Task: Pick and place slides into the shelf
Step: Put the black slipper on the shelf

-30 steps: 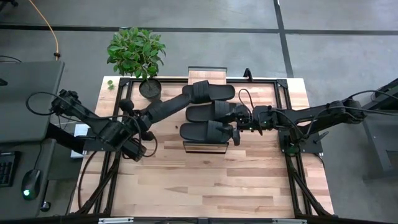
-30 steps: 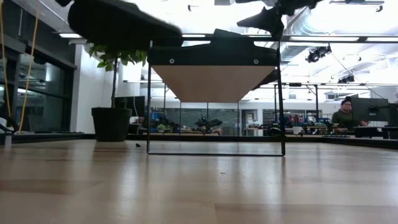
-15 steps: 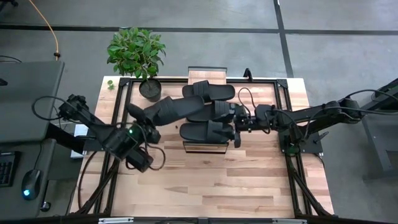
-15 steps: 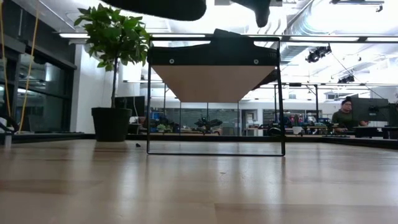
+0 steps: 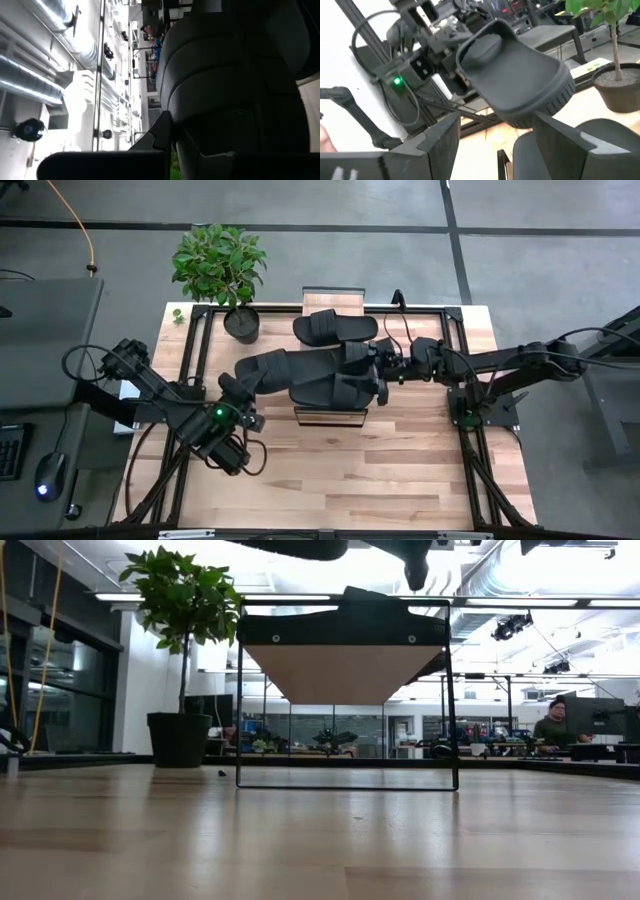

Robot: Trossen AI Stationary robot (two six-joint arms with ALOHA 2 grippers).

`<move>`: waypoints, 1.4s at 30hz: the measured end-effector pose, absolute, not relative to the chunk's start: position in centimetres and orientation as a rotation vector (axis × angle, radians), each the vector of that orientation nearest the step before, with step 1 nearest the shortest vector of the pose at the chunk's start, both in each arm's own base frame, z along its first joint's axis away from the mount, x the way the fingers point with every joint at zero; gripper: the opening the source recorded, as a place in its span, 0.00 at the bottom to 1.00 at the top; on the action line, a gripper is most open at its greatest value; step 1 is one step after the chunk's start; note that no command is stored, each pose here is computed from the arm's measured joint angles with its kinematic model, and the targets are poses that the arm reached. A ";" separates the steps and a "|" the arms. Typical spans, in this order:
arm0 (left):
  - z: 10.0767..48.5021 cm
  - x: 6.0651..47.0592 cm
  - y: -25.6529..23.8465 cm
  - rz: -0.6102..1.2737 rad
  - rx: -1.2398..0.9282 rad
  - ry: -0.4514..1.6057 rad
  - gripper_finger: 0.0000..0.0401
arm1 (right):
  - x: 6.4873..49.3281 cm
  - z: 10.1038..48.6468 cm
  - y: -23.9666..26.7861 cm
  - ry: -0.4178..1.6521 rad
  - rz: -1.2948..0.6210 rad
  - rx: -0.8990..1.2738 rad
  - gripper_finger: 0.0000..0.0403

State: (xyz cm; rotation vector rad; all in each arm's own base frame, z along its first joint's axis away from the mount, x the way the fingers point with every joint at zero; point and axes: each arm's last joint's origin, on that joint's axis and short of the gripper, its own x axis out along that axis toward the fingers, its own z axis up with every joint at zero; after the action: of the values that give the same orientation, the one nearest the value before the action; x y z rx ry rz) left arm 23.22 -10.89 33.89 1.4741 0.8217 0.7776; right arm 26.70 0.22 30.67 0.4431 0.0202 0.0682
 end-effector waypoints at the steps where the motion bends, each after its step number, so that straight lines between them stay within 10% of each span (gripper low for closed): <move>1: 33.9 23.2 -10.9 0.775 1.484 0.825 0.00 | 26.7 30.8 0.0 0.012 0.073 0.450 0.59; 42: 36.9 25.8 -12.4 0.766 1.501 0.839 0.00 | 29.8 29.0 -1.0 -0.057 0.206 0.586 0.59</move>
State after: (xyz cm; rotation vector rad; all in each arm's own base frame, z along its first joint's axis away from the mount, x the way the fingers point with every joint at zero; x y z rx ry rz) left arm 25.76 -12.44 36.93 1.5005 0.8390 0.7664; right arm 29.76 -1.04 29.01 0.5861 -0.0572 0.2065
